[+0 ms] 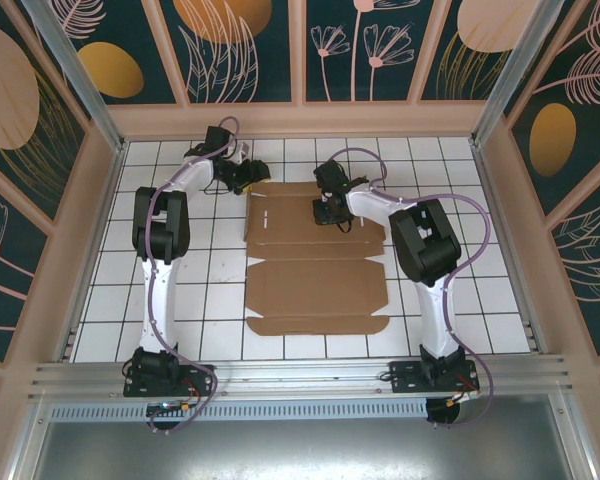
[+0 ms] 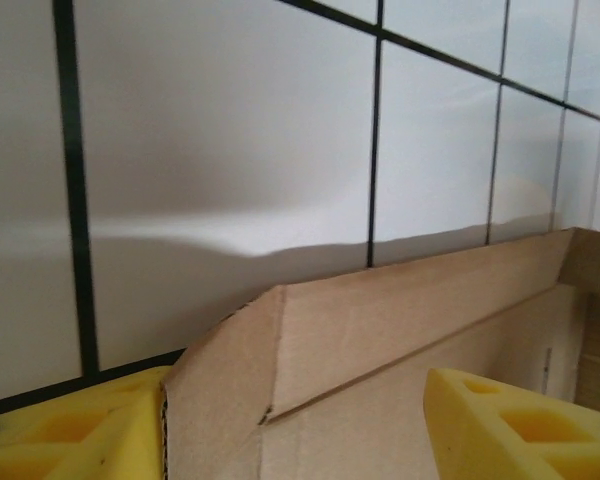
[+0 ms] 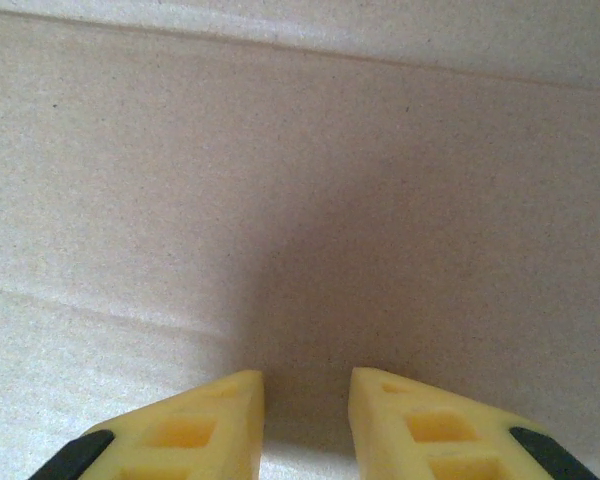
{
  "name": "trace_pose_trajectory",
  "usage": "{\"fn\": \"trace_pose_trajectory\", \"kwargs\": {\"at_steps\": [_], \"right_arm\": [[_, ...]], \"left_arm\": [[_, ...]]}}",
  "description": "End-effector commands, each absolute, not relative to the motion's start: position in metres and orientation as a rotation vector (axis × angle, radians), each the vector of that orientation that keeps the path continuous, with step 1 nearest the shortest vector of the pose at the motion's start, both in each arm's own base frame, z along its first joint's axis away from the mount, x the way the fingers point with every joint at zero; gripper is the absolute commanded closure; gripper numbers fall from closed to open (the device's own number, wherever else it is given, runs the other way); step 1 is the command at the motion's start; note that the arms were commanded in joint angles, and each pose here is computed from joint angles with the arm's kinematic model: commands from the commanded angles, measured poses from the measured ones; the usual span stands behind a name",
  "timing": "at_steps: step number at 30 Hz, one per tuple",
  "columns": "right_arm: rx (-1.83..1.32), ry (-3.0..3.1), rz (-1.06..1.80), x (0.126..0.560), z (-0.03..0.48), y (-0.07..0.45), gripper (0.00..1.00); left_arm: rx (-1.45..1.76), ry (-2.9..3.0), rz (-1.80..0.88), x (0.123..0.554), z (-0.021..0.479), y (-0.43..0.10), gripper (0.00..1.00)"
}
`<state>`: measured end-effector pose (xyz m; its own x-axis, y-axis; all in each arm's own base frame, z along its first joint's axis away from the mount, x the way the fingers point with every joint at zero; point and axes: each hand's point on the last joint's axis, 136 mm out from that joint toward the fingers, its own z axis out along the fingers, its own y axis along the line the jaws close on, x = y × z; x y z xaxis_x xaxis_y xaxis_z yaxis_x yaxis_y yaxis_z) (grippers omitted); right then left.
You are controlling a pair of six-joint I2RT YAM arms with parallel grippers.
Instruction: Fold the paper box
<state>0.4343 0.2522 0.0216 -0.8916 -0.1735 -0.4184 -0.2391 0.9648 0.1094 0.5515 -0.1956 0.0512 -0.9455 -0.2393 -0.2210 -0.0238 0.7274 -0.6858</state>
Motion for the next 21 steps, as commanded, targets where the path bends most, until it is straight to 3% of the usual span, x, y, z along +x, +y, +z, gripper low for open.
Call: {"fn": "trace_pose_trajectory", "kwargs": {"at_steps": [1, 21], "right_arm": [[-0.331, 2.82, 0.137, 0.412, -0.025, 0.241, 0.7], [-0.373, 2.839, 0.127, 0.406, -0.034, 0.251, 0.71]], "left_arm": [[-0.205, 2.571, -1.181, 0.551, 0.072, -0.207, 0.37], [-0.153, 2.579, -1.218, 0.551, 0.071, -0.242, 0.38]]}}
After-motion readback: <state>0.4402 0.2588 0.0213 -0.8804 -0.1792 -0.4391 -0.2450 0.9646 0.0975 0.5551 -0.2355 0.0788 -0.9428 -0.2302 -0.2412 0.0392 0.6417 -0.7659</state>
